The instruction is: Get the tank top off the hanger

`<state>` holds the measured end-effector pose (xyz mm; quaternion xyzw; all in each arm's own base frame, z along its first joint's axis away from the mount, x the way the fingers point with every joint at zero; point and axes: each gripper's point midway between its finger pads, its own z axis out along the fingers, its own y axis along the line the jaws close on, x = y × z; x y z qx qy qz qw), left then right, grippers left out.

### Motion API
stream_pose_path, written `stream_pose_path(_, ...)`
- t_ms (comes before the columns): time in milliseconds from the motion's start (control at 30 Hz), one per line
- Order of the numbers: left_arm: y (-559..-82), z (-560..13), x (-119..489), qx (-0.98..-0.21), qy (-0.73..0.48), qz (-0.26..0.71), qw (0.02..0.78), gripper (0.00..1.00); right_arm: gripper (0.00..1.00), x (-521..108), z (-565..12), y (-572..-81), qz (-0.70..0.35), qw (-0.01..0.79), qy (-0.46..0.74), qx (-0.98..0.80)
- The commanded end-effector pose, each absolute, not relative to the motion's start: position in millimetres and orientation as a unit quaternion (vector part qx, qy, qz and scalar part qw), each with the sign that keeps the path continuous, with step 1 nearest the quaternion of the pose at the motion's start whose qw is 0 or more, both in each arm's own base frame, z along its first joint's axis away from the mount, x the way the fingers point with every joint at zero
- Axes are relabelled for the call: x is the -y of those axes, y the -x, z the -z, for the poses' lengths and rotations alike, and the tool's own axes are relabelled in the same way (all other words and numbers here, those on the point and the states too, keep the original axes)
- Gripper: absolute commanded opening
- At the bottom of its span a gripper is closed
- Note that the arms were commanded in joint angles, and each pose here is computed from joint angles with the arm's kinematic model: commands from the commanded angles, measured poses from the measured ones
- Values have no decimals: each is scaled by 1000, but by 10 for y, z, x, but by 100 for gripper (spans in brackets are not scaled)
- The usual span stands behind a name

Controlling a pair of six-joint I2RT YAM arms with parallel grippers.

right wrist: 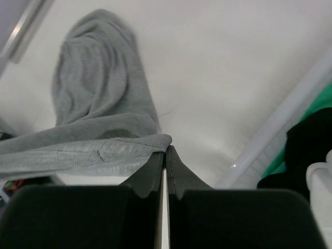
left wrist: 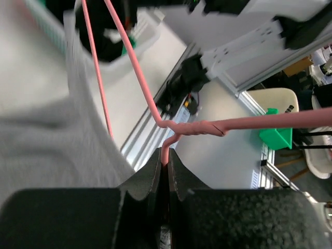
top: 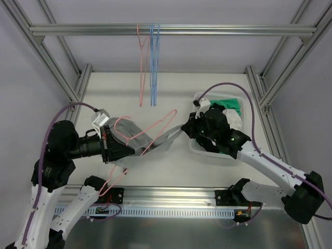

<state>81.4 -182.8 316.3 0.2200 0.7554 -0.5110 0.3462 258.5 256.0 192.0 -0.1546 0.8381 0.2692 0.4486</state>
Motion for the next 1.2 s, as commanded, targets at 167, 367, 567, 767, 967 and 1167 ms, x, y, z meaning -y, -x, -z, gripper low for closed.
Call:
stream_pose_path(167, -592, -4859, 1915, -492, -329, 581, 559, 0, 0, -2476, -3802, -1717, -470, 543, 215, -662)
stream_pose_path(367, -644, -5399, 1784, -279, -287, 607, 687, 0, 0, -2732, -3918, -1205, -577, 451, 268, -626)
stream_pose_path(567, -692, -5834, 1849, -210, -314, 578, 724, 0, 0, -2955, -3280, -1240, -494, 424, 300, -697)
stream_pose_path(767, -962, -5654, 1594, -330, -243, 466, 784, 0, 0, -3047, -2472, -1224, -428, 356, 324, -765)
stream_pose_path(967, -1400, -4740, 538, -535, 41, 294, 791, 0, 1, -3466, -2045, -1232, -423, 315, 339, -779)
stream_pose_path(1167, -1806, -4016, 406, -672, 104, 196, 706, 0, 38, -3910, -1851, -1376, -390, 317, 344, -793)
